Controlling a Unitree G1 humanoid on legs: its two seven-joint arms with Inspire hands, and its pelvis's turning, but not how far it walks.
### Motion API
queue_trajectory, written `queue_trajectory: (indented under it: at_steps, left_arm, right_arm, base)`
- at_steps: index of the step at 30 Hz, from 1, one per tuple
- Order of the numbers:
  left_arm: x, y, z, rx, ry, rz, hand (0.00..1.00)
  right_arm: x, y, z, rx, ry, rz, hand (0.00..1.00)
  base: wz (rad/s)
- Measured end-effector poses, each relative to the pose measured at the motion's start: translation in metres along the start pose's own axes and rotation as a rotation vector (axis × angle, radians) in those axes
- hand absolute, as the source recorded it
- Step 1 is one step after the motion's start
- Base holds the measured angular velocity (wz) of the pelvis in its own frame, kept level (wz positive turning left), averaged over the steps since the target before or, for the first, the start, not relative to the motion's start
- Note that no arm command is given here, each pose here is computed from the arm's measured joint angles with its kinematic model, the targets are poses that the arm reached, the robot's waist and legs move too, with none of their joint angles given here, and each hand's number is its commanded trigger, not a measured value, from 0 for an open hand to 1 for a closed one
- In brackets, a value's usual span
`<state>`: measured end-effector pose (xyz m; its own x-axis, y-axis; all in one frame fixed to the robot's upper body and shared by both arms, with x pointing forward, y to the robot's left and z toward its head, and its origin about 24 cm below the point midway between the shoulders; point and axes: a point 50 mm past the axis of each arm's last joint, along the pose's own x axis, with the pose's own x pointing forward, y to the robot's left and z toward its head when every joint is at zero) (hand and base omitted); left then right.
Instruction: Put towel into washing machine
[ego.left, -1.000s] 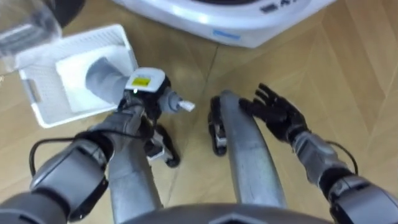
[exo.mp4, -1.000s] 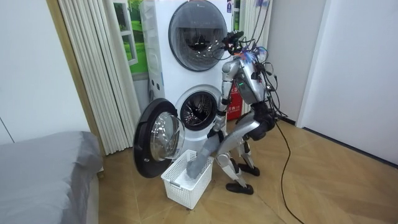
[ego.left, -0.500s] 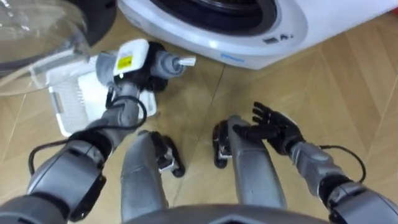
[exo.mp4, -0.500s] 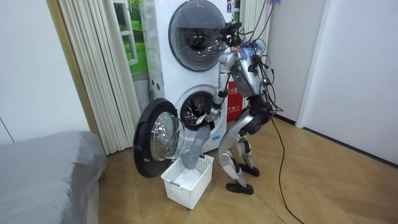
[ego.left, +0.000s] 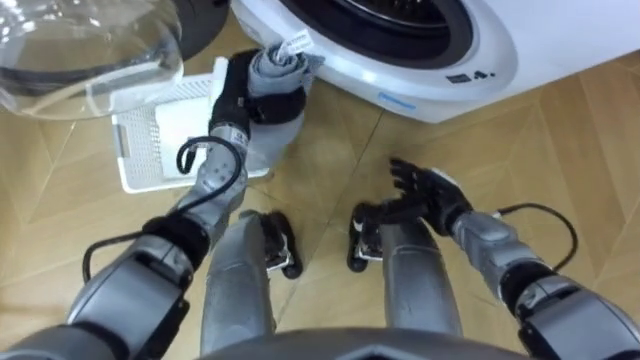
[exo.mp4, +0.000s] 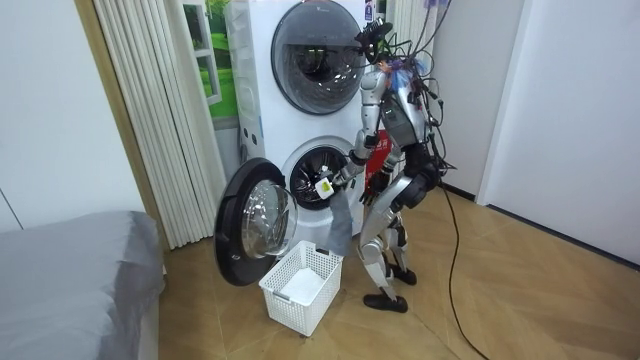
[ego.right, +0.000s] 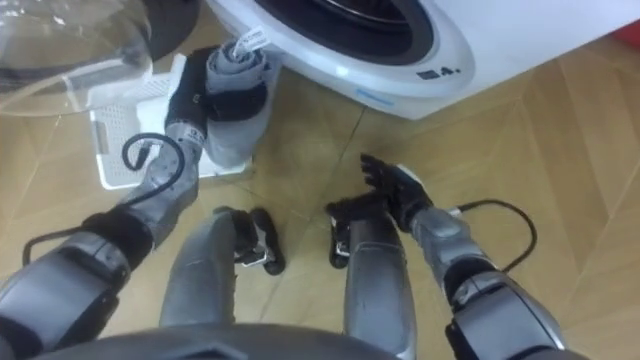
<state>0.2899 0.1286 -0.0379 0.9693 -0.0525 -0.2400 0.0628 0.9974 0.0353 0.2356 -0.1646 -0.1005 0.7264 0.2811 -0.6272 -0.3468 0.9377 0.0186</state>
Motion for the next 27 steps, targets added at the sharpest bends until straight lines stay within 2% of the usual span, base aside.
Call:
queue_trajectory:
  at_steps: [4, 10, 16, 19, 27]
  left_arm:
    - [-0.004, -0.006, -0.004, -0.241, 0.028, -0.103, 1.00]
    - [-0.008, -0.026, 0.000, -0.419, 0.034, -0.271, 1.00]
    - [-0.013, -0.025, -0.004, -0.548, 0.036, -0.292, 1.00]
    - [-0.013, -0.020, -0.006, -0.622, 0.057, -0.291, 1.00]
    - [-0.012, -0.022, -0.005, -0.753, 0.089, -0.333, 1.00]
  right_arm:
    - [0.006, 0.010, 0.016, -0.081, -0.045, 0.023, 0.00]
    - [0.007, 0.009, 0.035, -0.115, -0.135, -0.041, 0.00]
    - [0.007, 0.010, 0.042, -0.126, -0.171, -0.063, 0.00]
    - [0.007, 0.013, 0.039, -0.118, -0.168, -0.058, 0.00]
    - [0.006, 0.015, 0.034, -0.114, -0.149, -0.036, 0.00]
  base:
    - [0.05]
    - [0.04]
    - [0.00]
    - [0.00]
    - [0.03]
